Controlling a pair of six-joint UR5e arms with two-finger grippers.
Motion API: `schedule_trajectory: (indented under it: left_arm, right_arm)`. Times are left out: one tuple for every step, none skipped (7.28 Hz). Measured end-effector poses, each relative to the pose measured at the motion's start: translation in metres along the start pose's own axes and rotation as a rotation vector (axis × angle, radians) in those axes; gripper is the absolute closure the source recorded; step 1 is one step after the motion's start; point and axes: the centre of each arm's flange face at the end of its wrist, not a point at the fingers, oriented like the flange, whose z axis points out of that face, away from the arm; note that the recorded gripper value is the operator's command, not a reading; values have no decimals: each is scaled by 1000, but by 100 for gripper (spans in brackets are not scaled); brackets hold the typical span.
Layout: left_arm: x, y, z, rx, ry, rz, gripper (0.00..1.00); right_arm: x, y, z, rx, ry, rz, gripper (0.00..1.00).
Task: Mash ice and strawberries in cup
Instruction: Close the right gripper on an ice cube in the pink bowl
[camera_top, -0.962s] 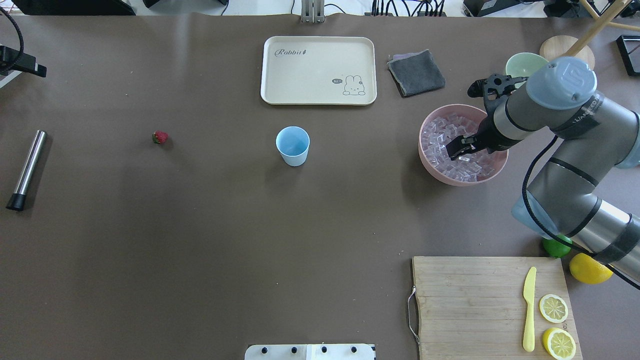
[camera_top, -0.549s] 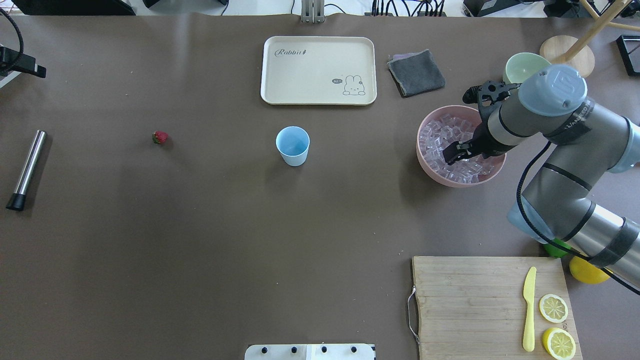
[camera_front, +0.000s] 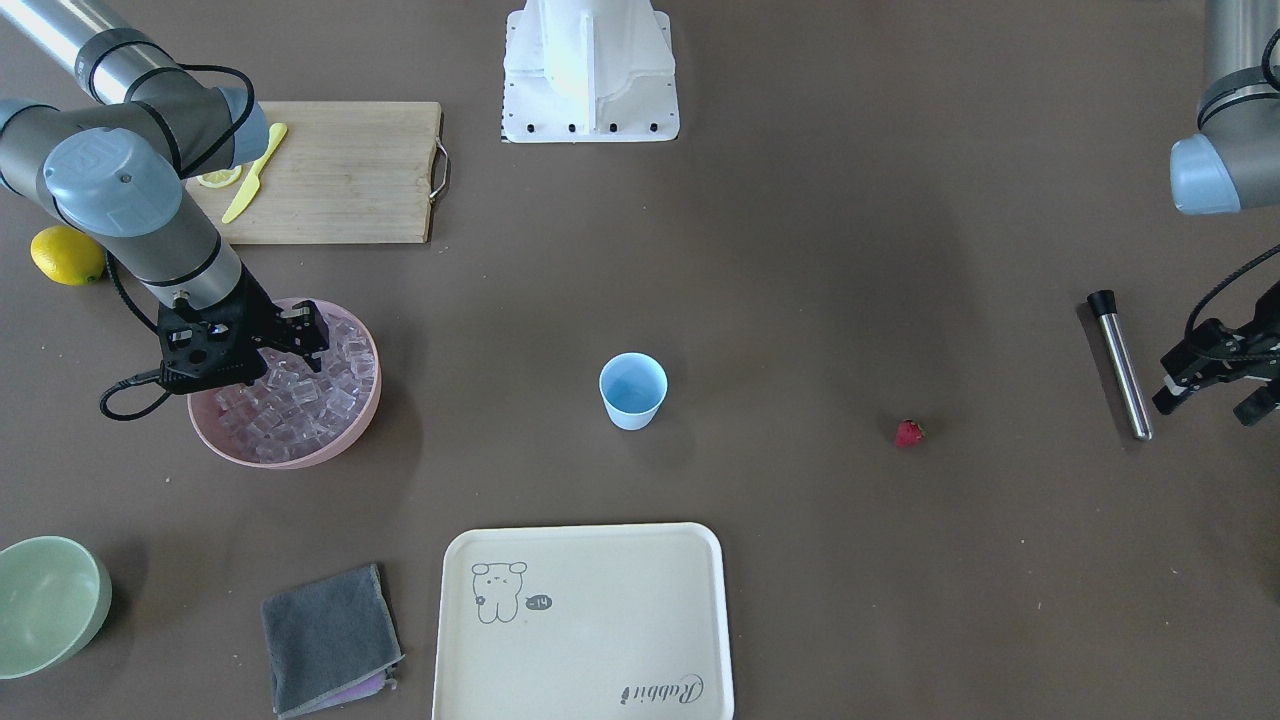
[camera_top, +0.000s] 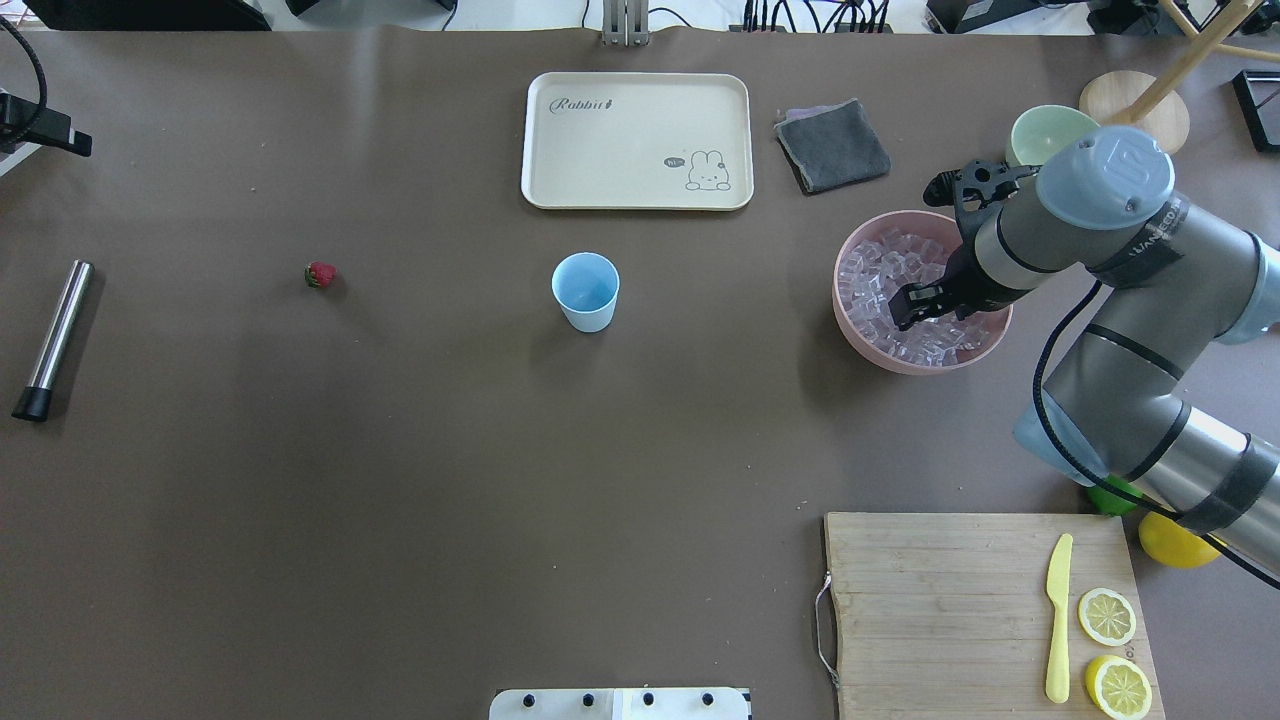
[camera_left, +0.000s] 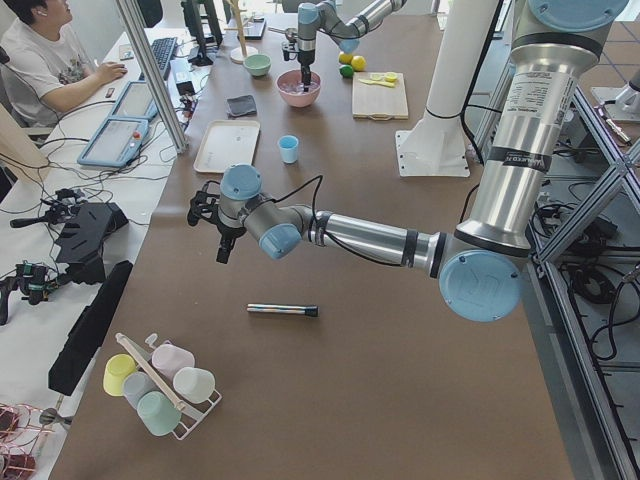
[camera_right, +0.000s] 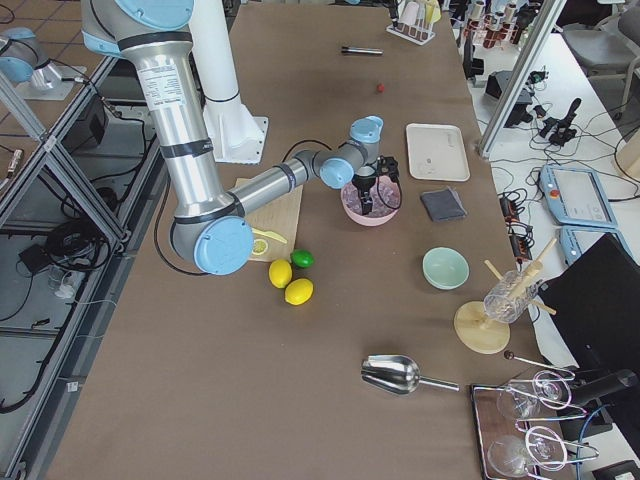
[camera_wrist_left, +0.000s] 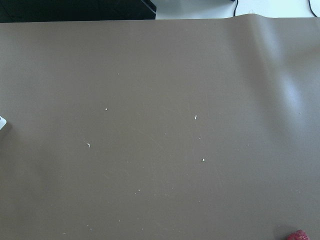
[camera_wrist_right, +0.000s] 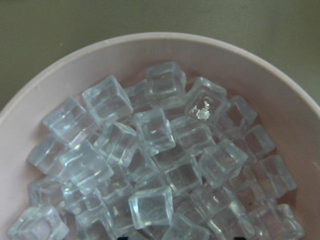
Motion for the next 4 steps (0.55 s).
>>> schedule_trajectory:
  left_arm:
    - [0,0,0,-1,0,-1,3]
    - [-1,0,0,-1,0,-1,3]
    - [0,0,0,0,0,-1,3]
    - [0,0,0,0,0,-1,3]
  right_arm:
    - [2,-1,-1,2,1,2,33]
    - [4,-3,-2,3,3,4,39]
    - [5,-5,-3,6,4,6,43]
    - [6,-8,-5,10,5,10,43]
